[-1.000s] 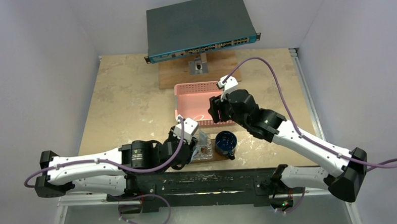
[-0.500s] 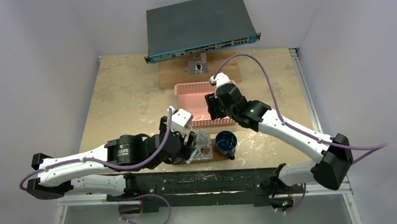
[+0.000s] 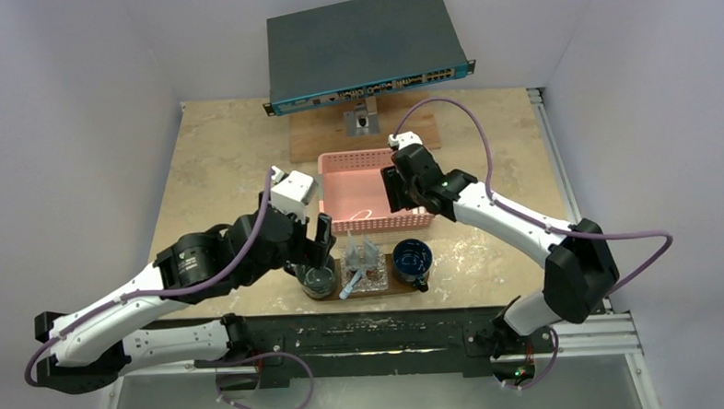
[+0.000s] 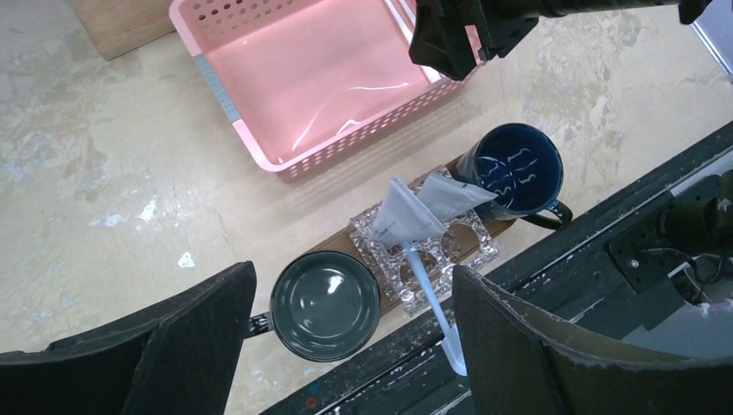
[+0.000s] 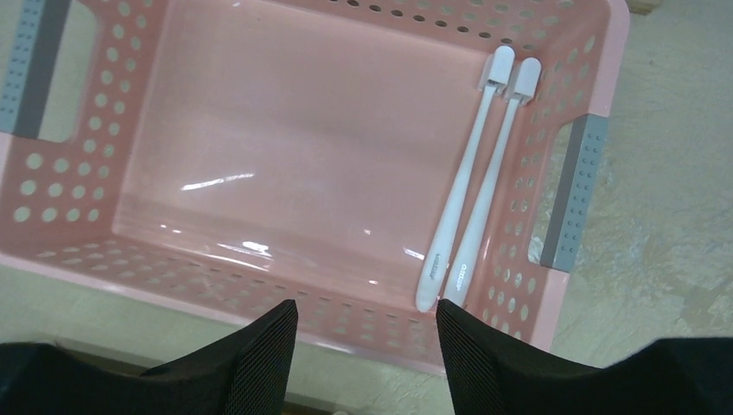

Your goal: Prepare toiletry sets of a toothbrush and toothpaste on the tray

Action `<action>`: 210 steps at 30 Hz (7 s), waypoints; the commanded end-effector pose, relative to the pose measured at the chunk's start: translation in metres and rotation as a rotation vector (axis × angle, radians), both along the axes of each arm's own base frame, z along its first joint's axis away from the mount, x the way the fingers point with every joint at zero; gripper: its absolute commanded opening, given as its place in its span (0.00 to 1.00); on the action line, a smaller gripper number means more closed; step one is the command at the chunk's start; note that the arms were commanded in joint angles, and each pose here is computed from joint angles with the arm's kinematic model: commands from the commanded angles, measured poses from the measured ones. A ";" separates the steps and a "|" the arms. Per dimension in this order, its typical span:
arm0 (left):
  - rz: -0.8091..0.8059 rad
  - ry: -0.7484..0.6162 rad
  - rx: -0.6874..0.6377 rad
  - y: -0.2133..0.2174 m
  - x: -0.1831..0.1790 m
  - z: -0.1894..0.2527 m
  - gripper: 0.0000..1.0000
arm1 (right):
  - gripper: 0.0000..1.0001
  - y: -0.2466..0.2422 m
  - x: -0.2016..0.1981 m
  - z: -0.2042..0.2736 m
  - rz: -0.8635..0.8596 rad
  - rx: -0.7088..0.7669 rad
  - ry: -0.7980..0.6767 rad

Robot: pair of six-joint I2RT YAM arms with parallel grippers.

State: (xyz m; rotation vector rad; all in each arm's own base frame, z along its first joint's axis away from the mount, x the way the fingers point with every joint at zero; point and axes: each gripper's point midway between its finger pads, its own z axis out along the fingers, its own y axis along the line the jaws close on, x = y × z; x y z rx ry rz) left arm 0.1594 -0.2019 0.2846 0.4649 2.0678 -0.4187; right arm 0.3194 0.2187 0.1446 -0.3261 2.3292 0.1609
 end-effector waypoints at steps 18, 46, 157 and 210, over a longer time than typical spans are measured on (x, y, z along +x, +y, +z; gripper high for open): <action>0.139 0.109 0.033 0.062 0.040 -0.015 0.83 | 0.62 -0.009 0.076 -0.049 -0.187 0.022 0.080; 0.111 0.133 0.058 0.060 0.056 -0.060 0.84 | 0.62 -0.025 0.111 -0.098 -0.291 -0.059 0.136; -0.631 0.174 -0.838 -0.053 -0.040 0.091 0.89 | 0.00 0.110 -0.129 0.302 0.705 1.389 -0.213; -0.693 0.220 -0.919 -0.051 -0.057 0.089 0.00 | 0.31 0.112 -0.144 0.308 0.608 1.366 -0.351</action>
